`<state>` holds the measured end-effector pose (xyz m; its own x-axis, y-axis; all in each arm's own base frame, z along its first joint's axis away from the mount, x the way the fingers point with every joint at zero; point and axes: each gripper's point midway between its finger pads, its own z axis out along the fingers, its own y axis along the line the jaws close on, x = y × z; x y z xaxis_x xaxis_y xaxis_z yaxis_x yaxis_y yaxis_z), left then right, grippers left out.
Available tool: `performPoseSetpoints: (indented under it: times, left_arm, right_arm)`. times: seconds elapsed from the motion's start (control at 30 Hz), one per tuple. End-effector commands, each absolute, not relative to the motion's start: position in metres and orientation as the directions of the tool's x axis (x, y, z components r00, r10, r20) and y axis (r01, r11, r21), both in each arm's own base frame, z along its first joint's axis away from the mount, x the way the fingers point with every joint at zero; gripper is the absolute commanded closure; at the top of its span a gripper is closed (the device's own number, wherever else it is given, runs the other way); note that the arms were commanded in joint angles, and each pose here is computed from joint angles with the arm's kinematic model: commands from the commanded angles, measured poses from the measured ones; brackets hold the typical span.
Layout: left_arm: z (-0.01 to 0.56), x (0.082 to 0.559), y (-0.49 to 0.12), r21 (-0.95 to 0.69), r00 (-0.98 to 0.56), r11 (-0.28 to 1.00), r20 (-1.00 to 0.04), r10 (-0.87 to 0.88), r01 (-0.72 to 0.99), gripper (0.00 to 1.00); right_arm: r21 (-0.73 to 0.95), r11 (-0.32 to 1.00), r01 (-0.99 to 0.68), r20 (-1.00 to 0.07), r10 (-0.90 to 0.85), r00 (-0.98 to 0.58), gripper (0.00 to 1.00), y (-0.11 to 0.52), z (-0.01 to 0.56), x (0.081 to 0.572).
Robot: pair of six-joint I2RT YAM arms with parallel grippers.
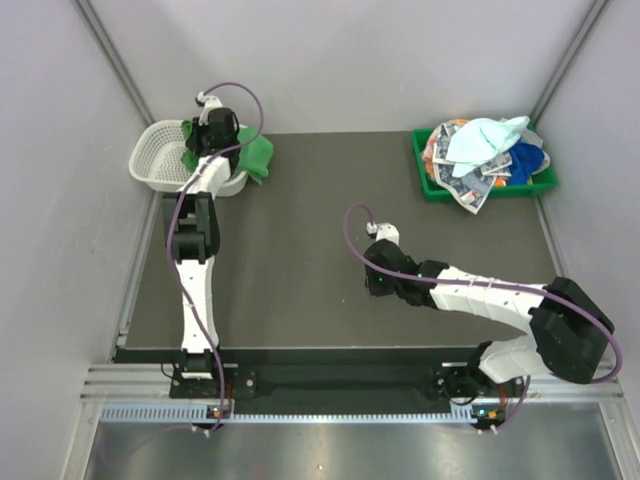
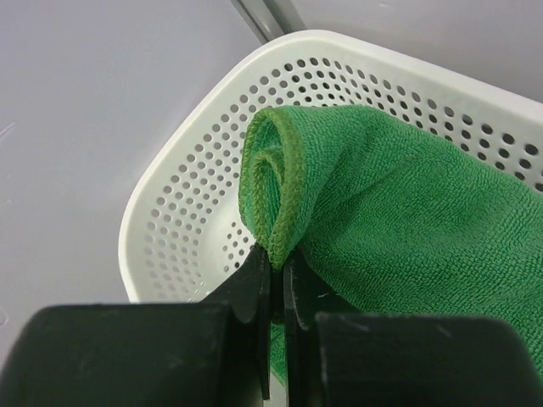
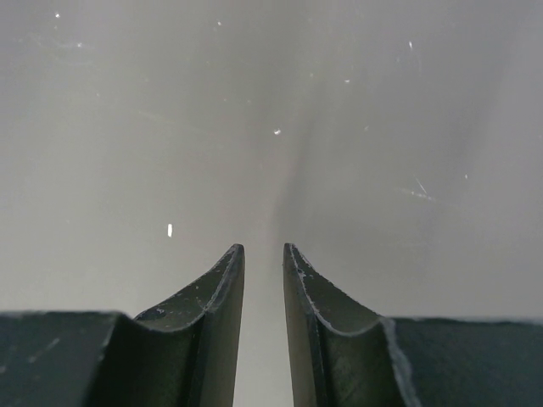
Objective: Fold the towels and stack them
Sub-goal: Neatly place the folded towel into the bin
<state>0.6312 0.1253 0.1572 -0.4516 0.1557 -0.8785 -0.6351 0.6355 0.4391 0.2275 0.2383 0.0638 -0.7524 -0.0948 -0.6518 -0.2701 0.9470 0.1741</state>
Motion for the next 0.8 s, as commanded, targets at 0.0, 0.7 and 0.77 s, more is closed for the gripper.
performPoseSetpoints:
  times: [0.0,0.7,0.77]
  left_arm:
    - [0.173,0.638,0.161,0.348,-0.371,0.625,-0.923,0.099,-0.699,1.0]
    - [0.129,0.646,0.22,0.276,-0.381,0.637,-0.924,-0.03,-0.72,0.31]
    - [0.131,0.644,0.219,0.273,-0.377,0.631,-0.926,-0.034,-0.727,0.27]
  right_arm:
    - [0.196,0.936,-0.292,-0.681,-0.084,-0.727,0.75,0.253,0.081,0.242]
    - [0.192,0.923,-0.333,-0.656,-0.132,-0.744,0.75,0.27,0.073,0.245]
    - [0.193,0.922,-0.336,-0.655,-0.134,-0.744,0.75,0.269,0.073,0.244]
